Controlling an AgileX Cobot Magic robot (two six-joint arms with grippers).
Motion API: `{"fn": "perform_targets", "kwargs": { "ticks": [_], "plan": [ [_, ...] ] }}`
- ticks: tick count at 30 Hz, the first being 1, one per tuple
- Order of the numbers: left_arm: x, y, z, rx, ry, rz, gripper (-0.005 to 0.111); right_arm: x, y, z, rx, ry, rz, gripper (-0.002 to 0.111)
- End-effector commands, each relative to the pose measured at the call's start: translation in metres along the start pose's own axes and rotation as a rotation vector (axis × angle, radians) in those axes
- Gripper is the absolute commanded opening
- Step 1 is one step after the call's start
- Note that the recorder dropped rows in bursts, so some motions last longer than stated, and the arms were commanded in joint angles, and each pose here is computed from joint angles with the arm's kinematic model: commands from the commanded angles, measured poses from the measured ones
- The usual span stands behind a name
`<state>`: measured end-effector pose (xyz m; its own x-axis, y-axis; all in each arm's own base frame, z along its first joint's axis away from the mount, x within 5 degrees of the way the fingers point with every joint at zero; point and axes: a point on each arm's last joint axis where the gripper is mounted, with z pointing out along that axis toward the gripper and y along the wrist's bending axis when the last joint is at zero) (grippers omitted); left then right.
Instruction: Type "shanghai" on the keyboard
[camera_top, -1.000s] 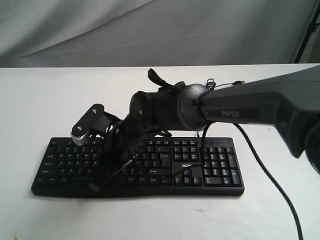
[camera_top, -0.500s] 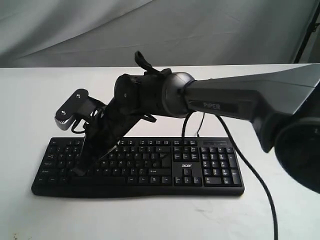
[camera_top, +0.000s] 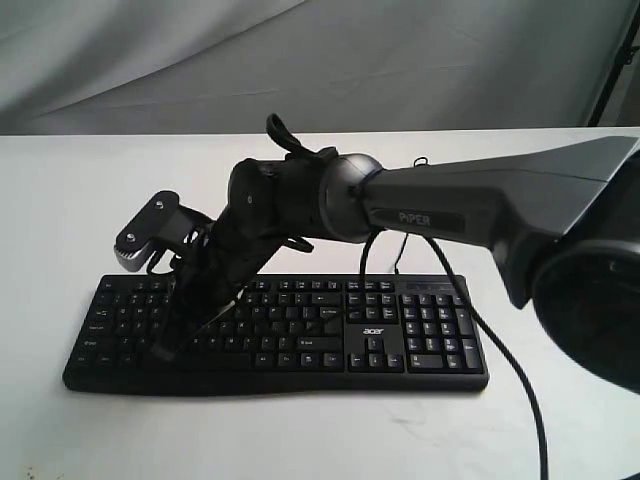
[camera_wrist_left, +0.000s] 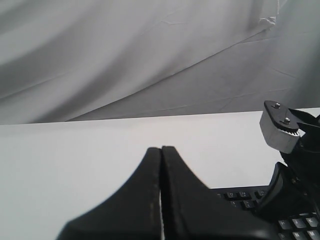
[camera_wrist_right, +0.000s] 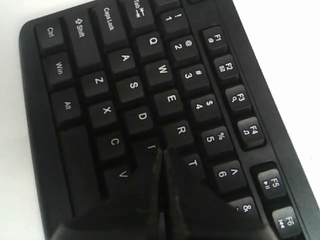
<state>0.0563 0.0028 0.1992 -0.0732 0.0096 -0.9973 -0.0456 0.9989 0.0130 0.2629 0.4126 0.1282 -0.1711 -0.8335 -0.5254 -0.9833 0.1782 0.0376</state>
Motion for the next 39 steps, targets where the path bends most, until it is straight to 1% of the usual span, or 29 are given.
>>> {"fn": "perform_targets", "kwargs": {
  "ticks": [1, 10, 19, 23, 26, 30, 39],
  "plan": [
    [0.0, 0.0, 0.0, 0.007, -0.007, -0.002, 0.0, 0.001, -0.001, 0.002, -0.004, 0.009, 0.005, 0.0],
    [0.0, 0.0, 0.0, 0.007, -0.007, -0.002, 0.0, 0.001, -0.001, 0.002, -0.004, 0.009, 0.005, 0.0],
    [0.0, 0.0, 0.0, 0.007, -0.007, -0.002, 0.0, 0.007, 0.001, 0.012, -0.023, 0.034, 0.014, 0.0],
    [0.0, 0.0, 0.0, 0.007, -0.007, -0.002, 0.0, -0.005, 0.001, -0.012, 0.011, 0.003, -0.017, 0.0],
    [0.0, 0.0, 0.0, 0.007, -0.007, -0.002, 0.0, -0.005, 0.0, -0.02, 0.023, 0.028, -0.009, 0.0],
    [0.0, 0.0, 0.0, 0.007, -0.007, -0.002, 0.0, 0.006, 0.0, -0.014, 0.028, 0.037, 0.015, 0.0],
    [0.0, 0.0, 0.0, 0.007, -0.007, -0.002, 0.0, 0.006, -0.001, -0.014, 0.029, 0.038, 0.015, 0.0]
  ]
}}
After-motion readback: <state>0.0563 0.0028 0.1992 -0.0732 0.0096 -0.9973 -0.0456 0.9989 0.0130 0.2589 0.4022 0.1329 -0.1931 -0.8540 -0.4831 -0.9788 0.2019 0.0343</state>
